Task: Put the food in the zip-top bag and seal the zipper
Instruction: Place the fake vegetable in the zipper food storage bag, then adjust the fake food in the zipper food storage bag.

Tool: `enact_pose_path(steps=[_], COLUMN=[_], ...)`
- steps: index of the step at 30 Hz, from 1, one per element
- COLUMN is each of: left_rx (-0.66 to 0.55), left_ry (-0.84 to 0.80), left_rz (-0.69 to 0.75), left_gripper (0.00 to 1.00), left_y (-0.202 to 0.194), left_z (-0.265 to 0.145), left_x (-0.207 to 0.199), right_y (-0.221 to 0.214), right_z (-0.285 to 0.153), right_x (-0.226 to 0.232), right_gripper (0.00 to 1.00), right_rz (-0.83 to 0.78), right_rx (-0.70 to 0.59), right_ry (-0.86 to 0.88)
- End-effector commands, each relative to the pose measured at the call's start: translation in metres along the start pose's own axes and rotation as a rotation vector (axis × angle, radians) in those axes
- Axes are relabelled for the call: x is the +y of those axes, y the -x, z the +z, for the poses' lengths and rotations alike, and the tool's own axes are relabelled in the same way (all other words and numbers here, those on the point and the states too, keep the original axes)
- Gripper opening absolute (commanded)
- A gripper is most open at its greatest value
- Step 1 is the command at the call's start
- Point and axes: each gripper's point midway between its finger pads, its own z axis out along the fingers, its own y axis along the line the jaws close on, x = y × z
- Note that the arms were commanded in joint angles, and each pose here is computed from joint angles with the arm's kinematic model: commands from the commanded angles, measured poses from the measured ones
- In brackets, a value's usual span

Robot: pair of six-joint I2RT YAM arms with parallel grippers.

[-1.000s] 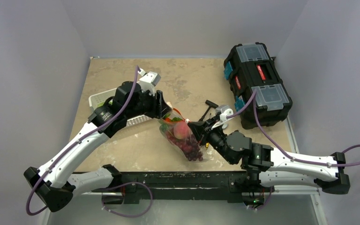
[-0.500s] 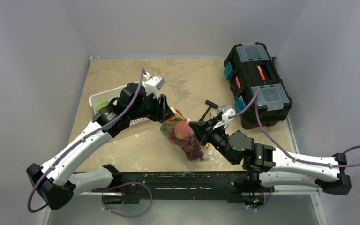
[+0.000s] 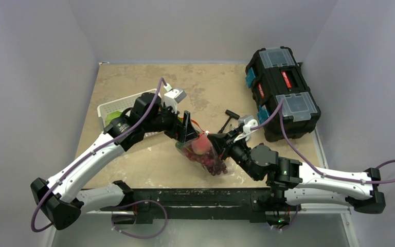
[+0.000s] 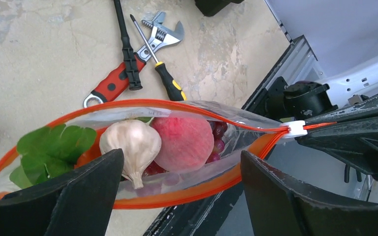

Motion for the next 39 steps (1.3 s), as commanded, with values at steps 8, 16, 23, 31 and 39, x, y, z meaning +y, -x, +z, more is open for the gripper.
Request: enact_pose_path(steps=[8,16,23,31,39], left_rx=[-0.136,-0.254,-0.230,-0.195,-0.166], left_ry=[0.163,0.448,0.475,0.509,0.469], left_rz=[-0.046,-0.267,-0.410,-0.532,-0.585], left_gripper=[0.86,0.62,0.50,0.30,0.35], left_y=[0.031,0.023,0.029,0.032,0.024], left_z=[-0.040,-0.086,-0.060,-0.033,-0.011], left_x=[0.018,0.078,0.102,0.130,0.136], right_y=[0.023,0.021,0.021,0.022,0.023], right_z=[-0.004,-0.005,-0.005,-0.007,-0.008], right_x=[0.005,0.006,0.007,0.006,0.006], right_gripper=[0.00,0.00,0.00,0.00,0.00], right_rz=[0.058,0.056,0.049,0.043,0.046], right_rx=[-0.066,-0.065,-0.064,-0.065,-0.066], right_ry=[0.021,0.035,0.043,0.044,0.045])
